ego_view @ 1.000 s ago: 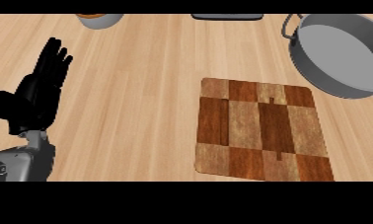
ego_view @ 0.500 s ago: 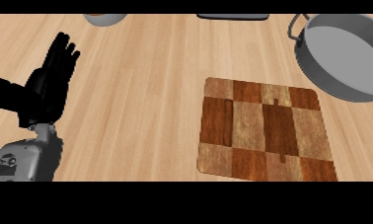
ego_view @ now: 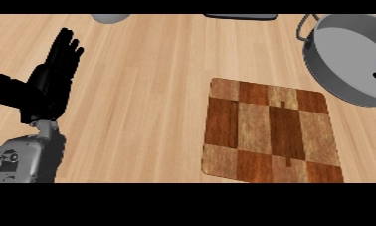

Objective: Pick the lemon from the cutting board and place it in the pot

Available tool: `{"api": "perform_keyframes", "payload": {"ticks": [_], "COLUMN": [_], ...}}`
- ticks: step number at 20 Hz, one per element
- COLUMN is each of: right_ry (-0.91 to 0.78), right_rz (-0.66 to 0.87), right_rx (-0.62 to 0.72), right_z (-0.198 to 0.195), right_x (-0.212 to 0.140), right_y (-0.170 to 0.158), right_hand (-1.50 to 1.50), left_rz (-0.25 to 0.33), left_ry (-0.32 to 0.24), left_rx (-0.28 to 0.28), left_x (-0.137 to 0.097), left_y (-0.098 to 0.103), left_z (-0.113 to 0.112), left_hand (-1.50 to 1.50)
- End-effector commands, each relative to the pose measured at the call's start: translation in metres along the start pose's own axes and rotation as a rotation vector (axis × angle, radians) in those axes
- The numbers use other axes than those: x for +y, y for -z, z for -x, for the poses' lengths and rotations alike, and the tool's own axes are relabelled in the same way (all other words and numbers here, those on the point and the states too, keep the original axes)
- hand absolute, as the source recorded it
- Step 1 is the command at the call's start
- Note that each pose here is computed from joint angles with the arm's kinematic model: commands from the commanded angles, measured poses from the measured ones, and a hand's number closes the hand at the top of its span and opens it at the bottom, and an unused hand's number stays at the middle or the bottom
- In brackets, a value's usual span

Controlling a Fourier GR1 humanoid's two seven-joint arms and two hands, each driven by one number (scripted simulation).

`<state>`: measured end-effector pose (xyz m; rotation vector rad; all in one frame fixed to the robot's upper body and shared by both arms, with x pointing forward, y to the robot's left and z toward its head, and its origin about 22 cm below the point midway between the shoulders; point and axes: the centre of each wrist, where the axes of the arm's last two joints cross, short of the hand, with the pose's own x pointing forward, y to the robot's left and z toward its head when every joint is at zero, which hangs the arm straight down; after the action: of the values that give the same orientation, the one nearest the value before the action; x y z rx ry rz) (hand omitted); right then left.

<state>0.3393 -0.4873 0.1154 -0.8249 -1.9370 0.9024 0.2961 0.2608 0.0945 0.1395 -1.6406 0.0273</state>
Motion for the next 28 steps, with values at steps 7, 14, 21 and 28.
{"api": "perform_keyframes", "payload": {"ticks": [7,14,21,28], "right_ry": [0.027,0.32,0.667,0.749], "right_rz": [-0.159,-0.29,-0.119,-0.041], "right_rx": [0.146,0.1,0.091,0.126], "right_z": [0.013,0.007,0.009,0.016], "right_x": [0.044,0.05,0.049,-0.003], "right_y": [-0.003,0.015,0.016,0.01], "right_hand": [-1.5,-1.5,-1.5,-1.5], "left_rz": [0.003,0.01,0.027,0.014], "left_ry": [-0.005,-0.014,0.014,-0.007], "left_rx": [-0.022,-0.009,-0.012,-0.027], "left_x": [-0.004,-0.005,-0.002,-0.003], "left_y": [-0.001,0.003,-0.007,0.002], "left_z": [0.005,0.005,0.009,0.004], "left_hand": [0.0,0.0,0.0,0.0]}}
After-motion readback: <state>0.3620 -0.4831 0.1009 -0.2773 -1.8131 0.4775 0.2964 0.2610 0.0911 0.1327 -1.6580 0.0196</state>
